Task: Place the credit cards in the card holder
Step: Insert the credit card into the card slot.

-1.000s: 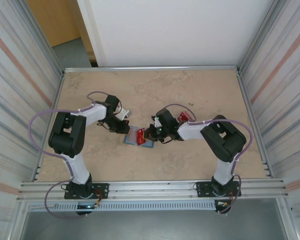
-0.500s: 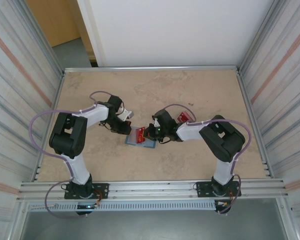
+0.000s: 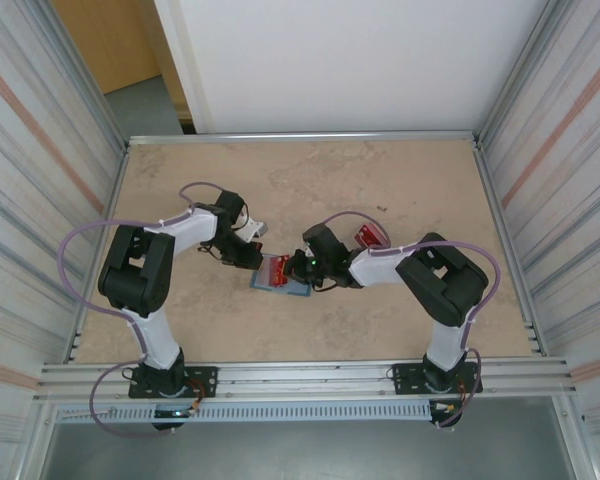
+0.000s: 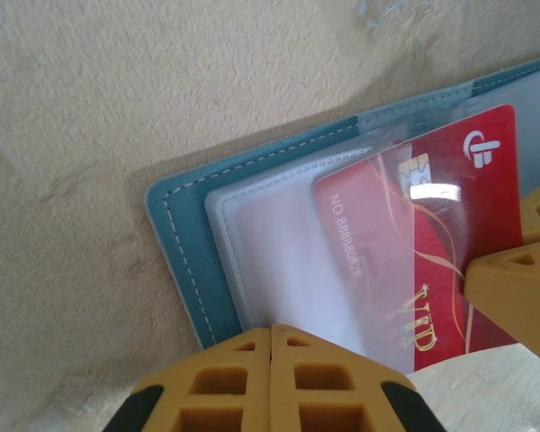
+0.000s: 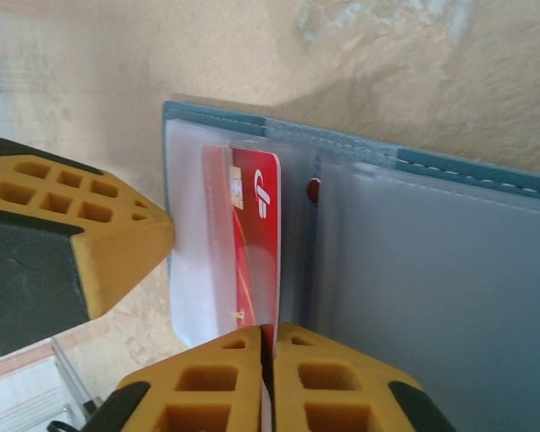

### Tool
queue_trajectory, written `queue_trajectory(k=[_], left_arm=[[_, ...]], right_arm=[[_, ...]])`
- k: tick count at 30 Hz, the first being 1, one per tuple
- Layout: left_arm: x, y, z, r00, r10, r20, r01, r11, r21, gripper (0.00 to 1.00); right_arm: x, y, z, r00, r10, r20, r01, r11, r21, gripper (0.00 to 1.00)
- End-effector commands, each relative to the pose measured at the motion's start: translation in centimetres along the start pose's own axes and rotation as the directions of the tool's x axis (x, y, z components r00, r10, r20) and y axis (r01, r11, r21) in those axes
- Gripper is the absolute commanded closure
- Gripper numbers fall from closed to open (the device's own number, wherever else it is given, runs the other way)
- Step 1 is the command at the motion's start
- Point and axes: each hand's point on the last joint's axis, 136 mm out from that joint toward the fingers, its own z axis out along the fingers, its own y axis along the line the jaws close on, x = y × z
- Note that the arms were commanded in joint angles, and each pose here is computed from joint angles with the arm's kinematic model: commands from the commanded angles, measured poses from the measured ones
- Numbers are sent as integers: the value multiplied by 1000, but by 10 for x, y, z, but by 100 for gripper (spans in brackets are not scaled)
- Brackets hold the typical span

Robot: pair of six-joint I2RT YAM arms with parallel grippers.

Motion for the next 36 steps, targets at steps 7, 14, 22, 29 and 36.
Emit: queue_trajectory(k=[7,14,22,29,36], left_arm=[[15,-6,5,998,0,-59,0,1000,1,100],[14,-6,5,998,-2,-60,2,1000,-1,100],[14,-8,2,999,-3,-52,3,1000,1,100],[13,-10,1,998,-15,-53,15,1000,11,100],[9,-9,-18,999,-47,-27,48,999,15,99]], right_arm=[[17,-26,-7,998,-42,-53,52,973,224,79],[23,-19,-2,995,-58,-81,74,972,223,76],[20,-3,2,992,-83,-93,100,975,197,74],[21,6,11,989,-88,-118,108,978,179,73],[22,7,15,985,-91,-149,120,973,199,73]])
